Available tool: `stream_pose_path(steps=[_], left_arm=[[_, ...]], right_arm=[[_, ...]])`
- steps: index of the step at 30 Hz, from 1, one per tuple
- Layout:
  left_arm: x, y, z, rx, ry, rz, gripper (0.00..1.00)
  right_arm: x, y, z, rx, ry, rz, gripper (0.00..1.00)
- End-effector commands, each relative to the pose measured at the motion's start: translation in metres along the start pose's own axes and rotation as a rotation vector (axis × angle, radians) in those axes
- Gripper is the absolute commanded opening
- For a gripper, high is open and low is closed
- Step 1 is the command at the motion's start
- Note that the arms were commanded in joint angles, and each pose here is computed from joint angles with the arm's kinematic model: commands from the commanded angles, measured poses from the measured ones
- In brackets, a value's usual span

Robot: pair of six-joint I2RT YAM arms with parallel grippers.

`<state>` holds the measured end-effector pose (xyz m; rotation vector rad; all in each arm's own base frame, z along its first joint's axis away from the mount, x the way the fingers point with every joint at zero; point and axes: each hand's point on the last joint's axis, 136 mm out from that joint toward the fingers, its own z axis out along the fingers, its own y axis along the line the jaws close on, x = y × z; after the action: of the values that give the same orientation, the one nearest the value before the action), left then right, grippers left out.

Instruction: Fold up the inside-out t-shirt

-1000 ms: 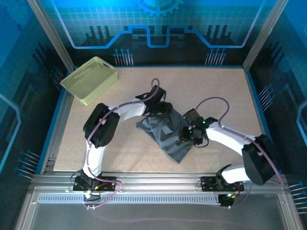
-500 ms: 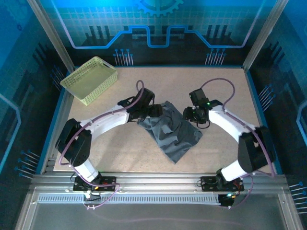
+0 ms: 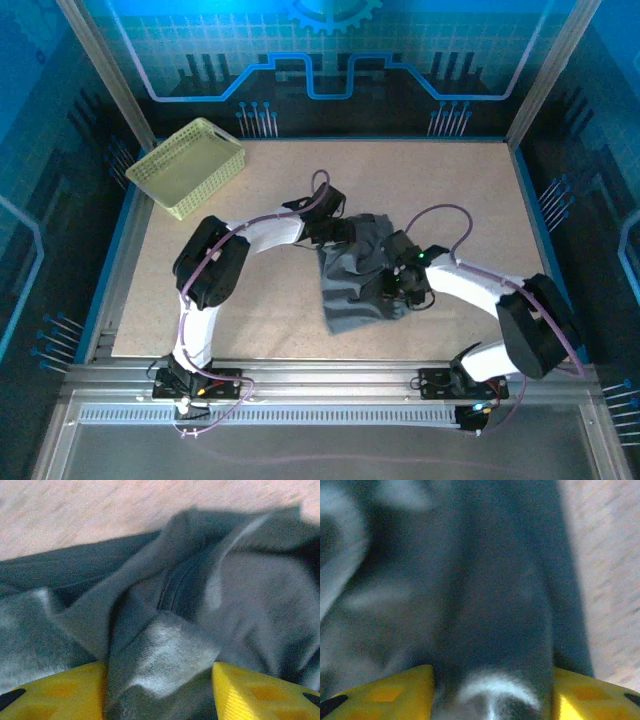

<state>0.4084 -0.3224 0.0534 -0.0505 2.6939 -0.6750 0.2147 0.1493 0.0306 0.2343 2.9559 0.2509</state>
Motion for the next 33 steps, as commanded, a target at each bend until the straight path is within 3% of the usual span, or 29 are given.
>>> stream_pose_path(steps=[1, 5, 12, 19, 29, 33], left_arm=[[-0.012, -0.029, -0.008, 0.089, 0.022, 0.082, 0.54], [-0.02, -0.019, -0.035, -0.001, -0.03, 0.124, 0.57], [-0.011, -0.036, -0.069, -0.084, -0.073, 0.367, 0.62], [0.02, -0.062, -0.039, -0.204, -0.007, 0.61, 0.66], [0.018, -0.053, 0.0, -0.304, 0.011, 0.658, 0.64], [0.014, -0.051, 0.007, -0.322, 0.003, 0.65, 0.56]], right_arm=[[0.001, 0.019, -0.019, -0.05, -0.041, 0.054, 0.55], [-0.035, -0.009, -0.05, 0.05, -0.155, 0.043, 0.57], [-0.097, -0.024, -0.086, -0.029, -0.271, 0.052, 0.57], [-0.119, -0.039, -0.087, -0.039, -0.283, 0.125, 0.57], [-0.107, -0.05, -0.081, -0.055, -0.265, 0.144, 0.57], [-0.103, -0.05, -0.073, -0.065, -0.254, 0.149, 0.57]])
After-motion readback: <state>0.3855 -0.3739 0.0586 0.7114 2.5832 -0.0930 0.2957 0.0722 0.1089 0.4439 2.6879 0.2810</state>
